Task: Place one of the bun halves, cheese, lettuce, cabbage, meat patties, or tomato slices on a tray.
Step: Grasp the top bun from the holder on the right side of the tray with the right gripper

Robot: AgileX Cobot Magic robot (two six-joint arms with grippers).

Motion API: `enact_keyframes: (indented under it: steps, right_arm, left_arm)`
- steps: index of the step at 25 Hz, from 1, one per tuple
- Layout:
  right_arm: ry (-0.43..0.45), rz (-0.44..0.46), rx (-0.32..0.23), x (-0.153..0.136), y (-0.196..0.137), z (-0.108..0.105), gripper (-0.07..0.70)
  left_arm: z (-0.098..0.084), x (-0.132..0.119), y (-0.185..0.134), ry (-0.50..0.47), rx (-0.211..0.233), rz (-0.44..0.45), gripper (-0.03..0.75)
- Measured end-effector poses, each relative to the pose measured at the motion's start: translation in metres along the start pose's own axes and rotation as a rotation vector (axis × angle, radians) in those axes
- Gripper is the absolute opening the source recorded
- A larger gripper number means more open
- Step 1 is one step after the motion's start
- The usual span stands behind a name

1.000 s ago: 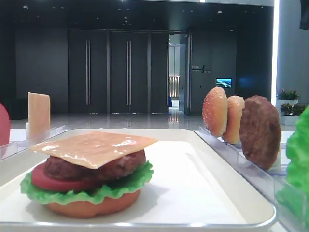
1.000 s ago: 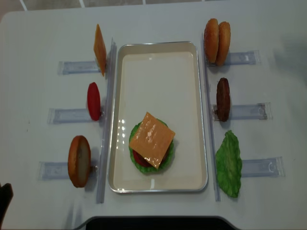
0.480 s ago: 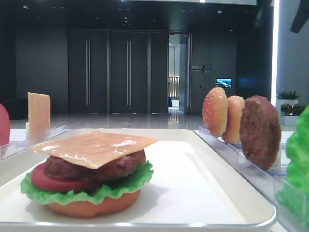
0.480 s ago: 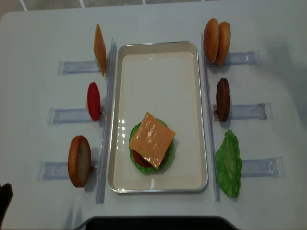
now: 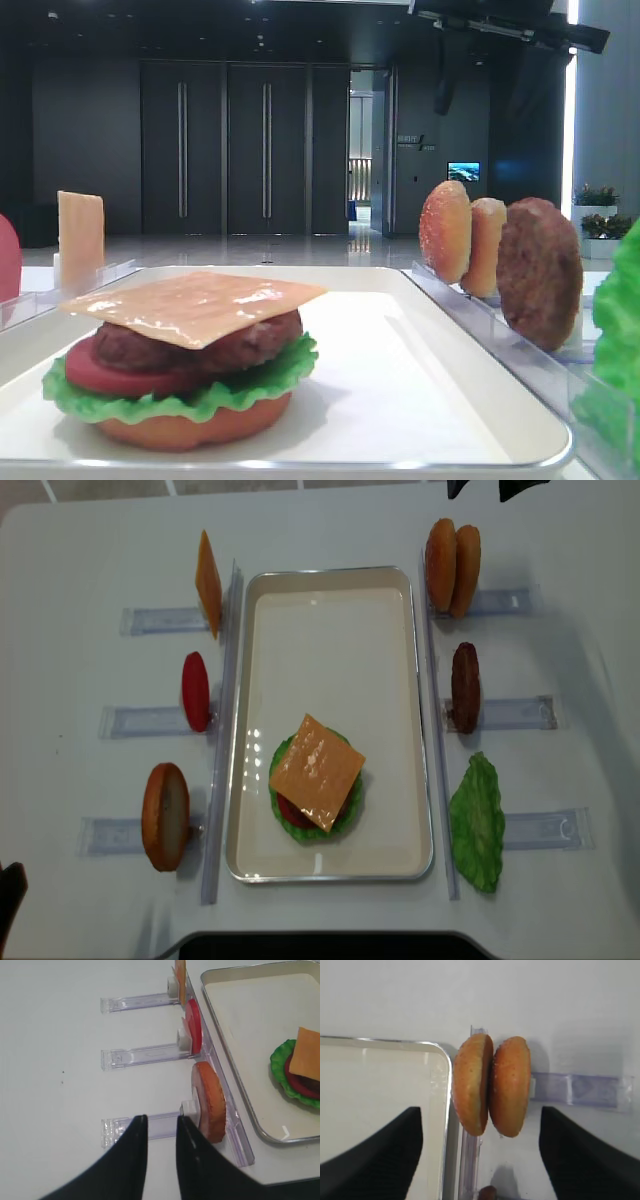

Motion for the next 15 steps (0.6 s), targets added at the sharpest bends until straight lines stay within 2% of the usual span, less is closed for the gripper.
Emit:
enact_keyframes:
  steps: [5, 15]
  right_arm:
    - [0.012, -0.029, -0.003, -0.006, 0.007, 0.003, 0.472]
    - [0.023, -0.027, 0.018, -0.009, 0.002, 0.015, 0.472]
  left_arm:
    - [0.000, 0.000, 0.000, 0.000, 0.000, 0.000, 0.150]
    - [0.000, 0.000, 0.000, 0.000, 0.000, 0.000, 0.149]
Point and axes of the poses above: a point on each arm's last joint axis where the gripper is mounted, x pointing back along that axis away from the gripper, z along the wrist's bending axis when the last joint is at zero, y = z × x, the point moved 10 cm from there along -x, pointing out along that axis toward the gripper, and after that the axes turned 11 degrees about -x, right-handed, at the moved point
